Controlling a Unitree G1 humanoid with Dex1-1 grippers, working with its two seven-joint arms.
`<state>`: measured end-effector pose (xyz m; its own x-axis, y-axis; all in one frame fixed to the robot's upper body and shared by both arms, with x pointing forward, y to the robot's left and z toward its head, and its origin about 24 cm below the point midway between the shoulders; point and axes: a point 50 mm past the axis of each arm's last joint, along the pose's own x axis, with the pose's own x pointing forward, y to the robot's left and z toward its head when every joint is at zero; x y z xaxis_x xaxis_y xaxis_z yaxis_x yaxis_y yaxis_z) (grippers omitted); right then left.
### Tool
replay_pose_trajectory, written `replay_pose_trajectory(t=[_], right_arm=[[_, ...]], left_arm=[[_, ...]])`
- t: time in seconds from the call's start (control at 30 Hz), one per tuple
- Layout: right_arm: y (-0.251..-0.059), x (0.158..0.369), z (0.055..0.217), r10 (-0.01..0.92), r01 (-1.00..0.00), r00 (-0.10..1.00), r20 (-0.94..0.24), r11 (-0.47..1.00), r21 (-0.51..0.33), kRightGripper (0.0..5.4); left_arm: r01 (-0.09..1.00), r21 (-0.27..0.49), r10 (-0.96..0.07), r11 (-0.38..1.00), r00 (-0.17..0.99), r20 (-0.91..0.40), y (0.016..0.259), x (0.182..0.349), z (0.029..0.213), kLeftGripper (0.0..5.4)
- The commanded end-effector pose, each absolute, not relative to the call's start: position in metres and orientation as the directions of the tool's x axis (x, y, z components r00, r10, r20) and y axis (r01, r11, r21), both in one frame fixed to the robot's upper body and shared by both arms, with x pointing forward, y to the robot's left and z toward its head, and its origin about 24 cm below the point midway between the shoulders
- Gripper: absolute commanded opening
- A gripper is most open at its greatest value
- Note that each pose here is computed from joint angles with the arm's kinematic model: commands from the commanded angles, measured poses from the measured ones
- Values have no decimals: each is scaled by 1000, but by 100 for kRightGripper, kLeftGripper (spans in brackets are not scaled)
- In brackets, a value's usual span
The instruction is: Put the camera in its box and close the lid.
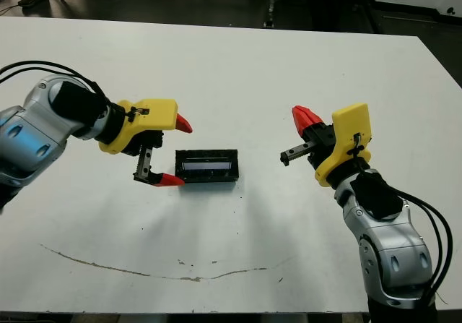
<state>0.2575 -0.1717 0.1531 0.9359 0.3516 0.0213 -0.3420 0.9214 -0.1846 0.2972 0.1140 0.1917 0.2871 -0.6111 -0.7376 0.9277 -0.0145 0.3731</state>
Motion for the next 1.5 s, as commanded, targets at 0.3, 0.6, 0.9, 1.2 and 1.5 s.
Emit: replay_pose_trajectory(t=[0.3, 0.6, 0.9, 1.2, 1.5], right_arm=[[-173, 255, 152, 334, -325, 943, 10, 926, -193, 0], [-173, 255, 152, 337, -329, 942, 12, 925, -189, 0], [-173, 254, 151, 332, -325, 943, 8, 928, -185, 0], [-172, 254, 151, 330, -324, 944, 5, 929, -181, 0], [-171, 254, 151, 331, -324, 944, 6, 927, -189, 0]], left_arm=[[895, 435, -557, 99, 412, -721, 114, 299, 169, 539], [901, 427, -521, 83, 404, -752, 115, 301, 165, 539], [902, 429, -522, 34, 383, -763, 115, 303, 163, 539], [905, 423, -512, 37, 381, -770, 116, 306, 158, 539], [903, 425, -480, 55, 397, -782, 117, 309, 149, 539]])
